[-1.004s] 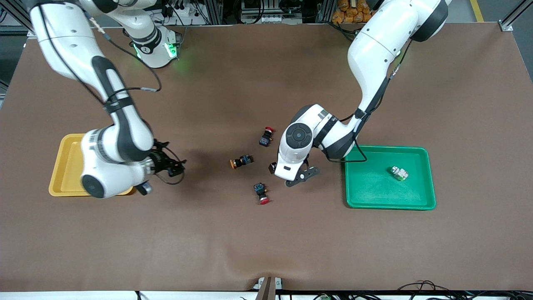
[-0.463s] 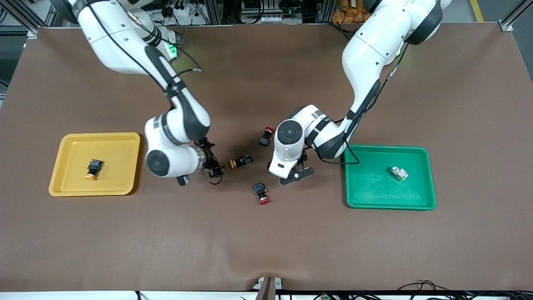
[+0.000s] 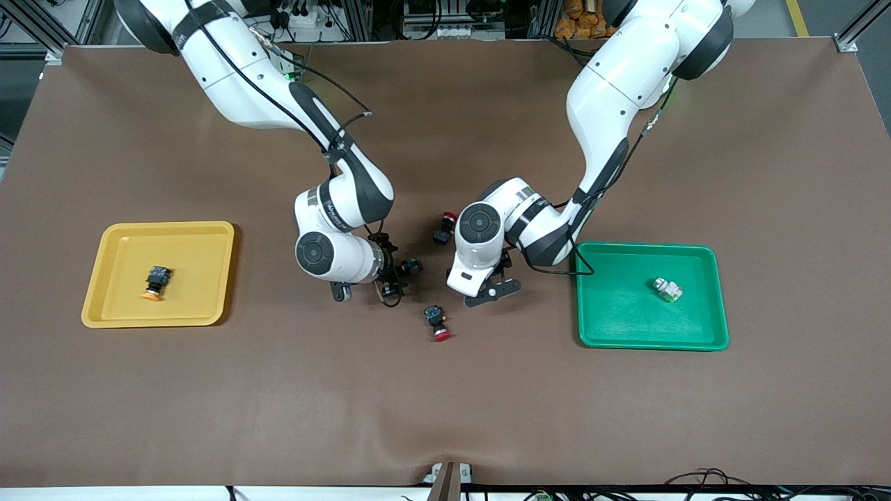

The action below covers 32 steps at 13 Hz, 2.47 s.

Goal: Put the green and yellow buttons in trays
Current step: 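Grasp the orange-green button with the left gripper while the right gripper grasps yellow, then carry both buttons to their trays with the left and right grippers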

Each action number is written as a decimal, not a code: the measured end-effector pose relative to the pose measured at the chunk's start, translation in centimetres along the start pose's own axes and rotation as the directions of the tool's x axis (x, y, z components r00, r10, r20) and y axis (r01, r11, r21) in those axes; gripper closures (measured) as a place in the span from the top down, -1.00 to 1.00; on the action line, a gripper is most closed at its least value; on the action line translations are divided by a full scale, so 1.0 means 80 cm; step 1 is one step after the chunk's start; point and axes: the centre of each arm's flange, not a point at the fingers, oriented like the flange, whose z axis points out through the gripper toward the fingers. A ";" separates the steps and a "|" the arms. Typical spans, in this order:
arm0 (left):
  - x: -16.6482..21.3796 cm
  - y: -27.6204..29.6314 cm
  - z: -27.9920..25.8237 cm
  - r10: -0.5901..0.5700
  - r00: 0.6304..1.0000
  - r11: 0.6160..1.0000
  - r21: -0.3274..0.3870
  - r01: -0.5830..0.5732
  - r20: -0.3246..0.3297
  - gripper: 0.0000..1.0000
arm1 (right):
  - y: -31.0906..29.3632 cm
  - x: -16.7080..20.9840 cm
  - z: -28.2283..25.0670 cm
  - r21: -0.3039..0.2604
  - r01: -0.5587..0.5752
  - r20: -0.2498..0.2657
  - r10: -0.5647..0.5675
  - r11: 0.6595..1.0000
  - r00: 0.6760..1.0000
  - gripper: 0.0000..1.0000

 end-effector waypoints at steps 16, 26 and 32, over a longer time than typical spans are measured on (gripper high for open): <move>0.153 -0.110 -0.132 0.058 0.998 0.998 0.000 -0.058 -0.026 0.31 | 0.049 0.355 -0.143 -0.294 0.773 0.329 -0.700 0.562 0.634 -0.33; 0.246 -0.331 -0.144 0.163 0.984 0.984 0.054 -0.167 0.070 0.31 | 0.088 0.540 -0.195 -0.224 0.934 0.319 -0.885 0.277 0.339 0.02; 0.277 -0.387 -0.089 0.097 0.991 0.995 0.023 -0.100 0.090 0.31 | 0.083 0.531 -0.194 -0.221 0.938 0.316 -0.891 0.266 0.327 1.00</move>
